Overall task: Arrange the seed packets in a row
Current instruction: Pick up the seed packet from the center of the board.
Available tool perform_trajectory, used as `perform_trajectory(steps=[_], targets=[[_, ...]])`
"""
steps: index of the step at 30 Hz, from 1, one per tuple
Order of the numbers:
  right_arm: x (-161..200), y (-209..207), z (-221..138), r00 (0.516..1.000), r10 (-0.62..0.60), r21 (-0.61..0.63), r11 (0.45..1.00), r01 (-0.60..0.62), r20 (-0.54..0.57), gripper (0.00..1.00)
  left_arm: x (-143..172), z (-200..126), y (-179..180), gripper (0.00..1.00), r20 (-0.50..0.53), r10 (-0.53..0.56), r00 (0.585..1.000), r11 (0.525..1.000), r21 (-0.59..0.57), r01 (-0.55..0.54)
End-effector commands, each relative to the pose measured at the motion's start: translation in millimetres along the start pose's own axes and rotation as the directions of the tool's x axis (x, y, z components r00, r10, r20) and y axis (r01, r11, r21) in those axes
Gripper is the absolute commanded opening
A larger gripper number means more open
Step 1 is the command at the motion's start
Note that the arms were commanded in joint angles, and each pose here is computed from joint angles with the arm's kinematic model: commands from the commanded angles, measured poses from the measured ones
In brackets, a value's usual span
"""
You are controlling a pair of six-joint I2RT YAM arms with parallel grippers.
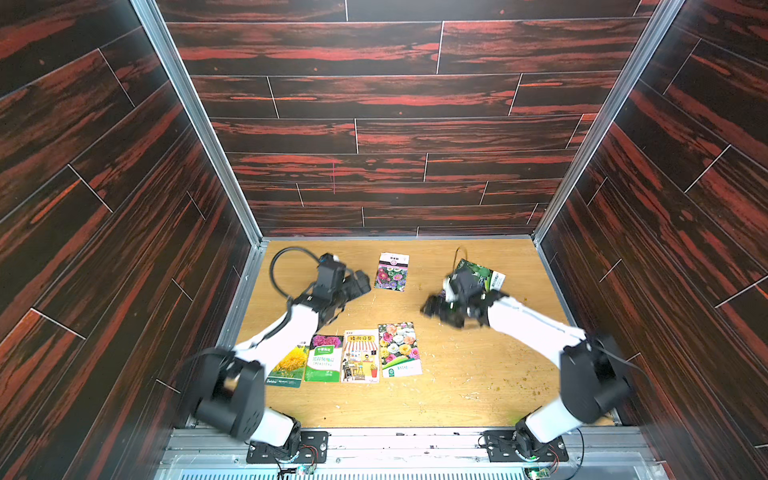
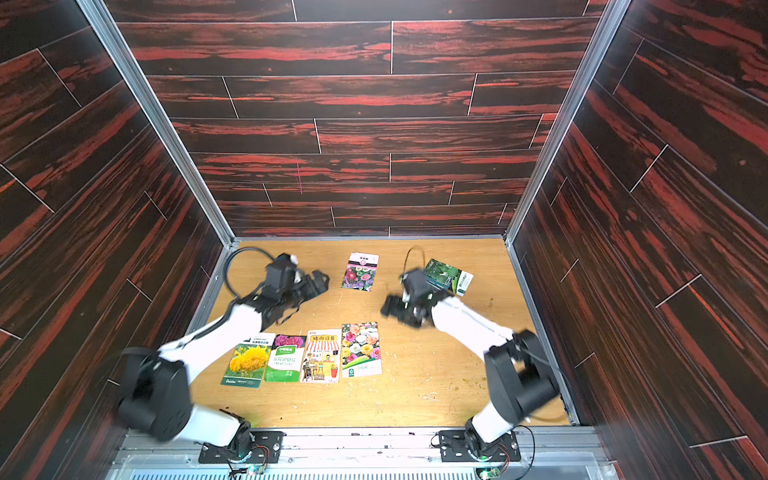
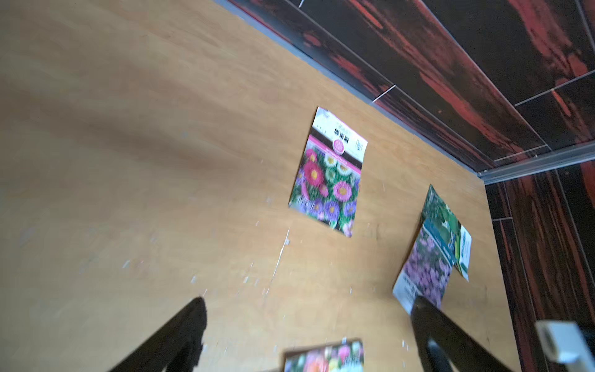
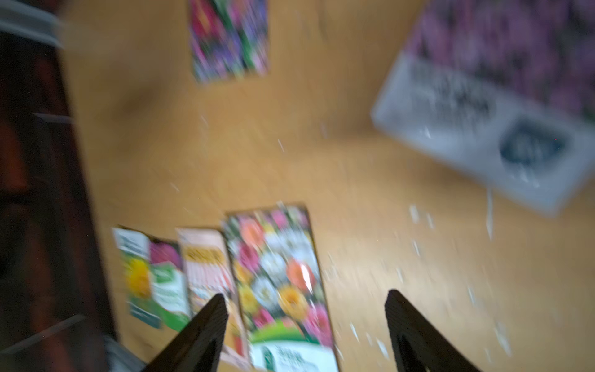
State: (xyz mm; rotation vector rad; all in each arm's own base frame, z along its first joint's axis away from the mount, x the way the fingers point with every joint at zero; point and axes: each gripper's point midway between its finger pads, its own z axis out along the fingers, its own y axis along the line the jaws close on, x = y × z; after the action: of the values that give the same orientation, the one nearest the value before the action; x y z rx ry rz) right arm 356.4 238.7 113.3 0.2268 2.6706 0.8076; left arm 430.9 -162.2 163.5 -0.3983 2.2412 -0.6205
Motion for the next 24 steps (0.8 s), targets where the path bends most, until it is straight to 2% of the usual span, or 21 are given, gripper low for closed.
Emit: perform_trajectory(steps=[1,5,9,17,24], targets=[[-34,37,20,0.996,-0.071,-0.206,0.977,0.059,-0.052,0.80,-16,36,-16,1.00,-0.033,0.044,0.998,0.998,0.046,-0.042],[-78,47,50,0.994,-0.095,-0.203,0.976,0.083,-0.053,0.80,-14,95,-21,1.00,-0.153,0.114,0.982,0.990,0.102,-0.099],[-113,43,69,0.997,-0.062,-0.217,0.975,0.051,-0.045,0.80,-16,133,-11,0.99,-0.191,0.113,0.975,0.988,0.125,-0.090],[-139,31,120,0.994,-0.002,-0.256,0.966,-0.025,-0.106,0.80,-5,181,2,0.98,-0.250,0.149,0.957,0.982,0.149,-0.114],[-143,30,148,0.990,0.025,-0.301,0.951,-0.066,-0.139,0.80,12,198,-12,0.97,-0.310,0.119,0.943,0.963,0.269,-0.033]])
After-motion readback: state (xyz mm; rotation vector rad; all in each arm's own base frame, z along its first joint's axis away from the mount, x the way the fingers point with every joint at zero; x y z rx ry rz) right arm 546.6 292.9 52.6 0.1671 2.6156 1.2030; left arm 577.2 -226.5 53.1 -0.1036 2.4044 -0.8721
